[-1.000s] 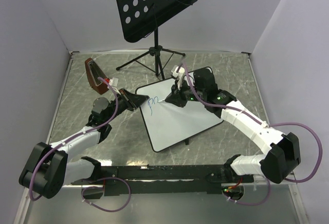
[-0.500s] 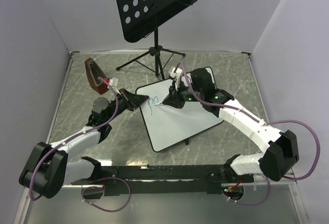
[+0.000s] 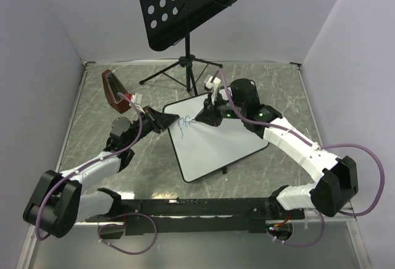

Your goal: Write a sentence on the whiteboard

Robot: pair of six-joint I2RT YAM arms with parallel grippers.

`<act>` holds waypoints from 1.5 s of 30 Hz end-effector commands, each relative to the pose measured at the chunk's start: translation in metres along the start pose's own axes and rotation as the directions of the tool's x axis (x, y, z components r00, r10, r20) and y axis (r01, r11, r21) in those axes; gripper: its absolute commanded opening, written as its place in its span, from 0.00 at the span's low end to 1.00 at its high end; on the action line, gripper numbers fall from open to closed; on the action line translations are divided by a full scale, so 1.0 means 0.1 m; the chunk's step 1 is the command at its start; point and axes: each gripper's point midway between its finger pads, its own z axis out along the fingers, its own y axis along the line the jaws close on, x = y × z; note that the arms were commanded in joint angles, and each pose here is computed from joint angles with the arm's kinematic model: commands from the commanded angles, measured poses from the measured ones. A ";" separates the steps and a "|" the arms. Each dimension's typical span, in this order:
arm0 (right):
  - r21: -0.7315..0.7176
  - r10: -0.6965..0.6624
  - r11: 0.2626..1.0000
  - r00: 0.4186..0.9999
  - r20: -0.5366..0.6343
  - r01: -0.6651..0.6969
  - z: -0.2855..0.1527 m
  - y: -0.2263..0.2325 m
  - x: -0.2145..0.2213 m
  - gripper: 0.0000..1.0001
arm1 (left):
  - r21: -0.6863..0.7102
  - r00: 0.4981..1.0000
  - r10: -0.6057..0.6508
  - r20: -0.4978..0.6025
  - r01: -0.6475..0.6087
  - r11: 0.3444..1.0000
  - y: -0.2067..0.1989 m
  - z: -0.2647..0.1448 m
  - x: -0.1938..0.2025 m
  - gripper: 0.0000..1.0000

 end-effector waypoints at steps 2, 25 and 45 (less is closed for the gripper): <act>0.041 -0.031 0.999 0.994 0.106 0.027 -0.21 -0.09 -0.32 0.00 | 0.118 0.994 0.081 0.071 -0.089 0.989 -0.31 0.03 -0.20 0.01; 0.125 0.004 0.992 0.999 0.052 -0.010 -0.13 -0.37 -0.13 0.00 | 0.123 0.994 0.080 0.071 -0.088 0.988 -0.33 0.04 -0.21 0.01; 0.038 -0.009 0.999 1.000 0.004 0.009 -0.10 -0.20 0.02 0.00 | 0.123 0.994 0.085 0.070 -0.093 0.988 -0.33 0.04 -0.21 0.01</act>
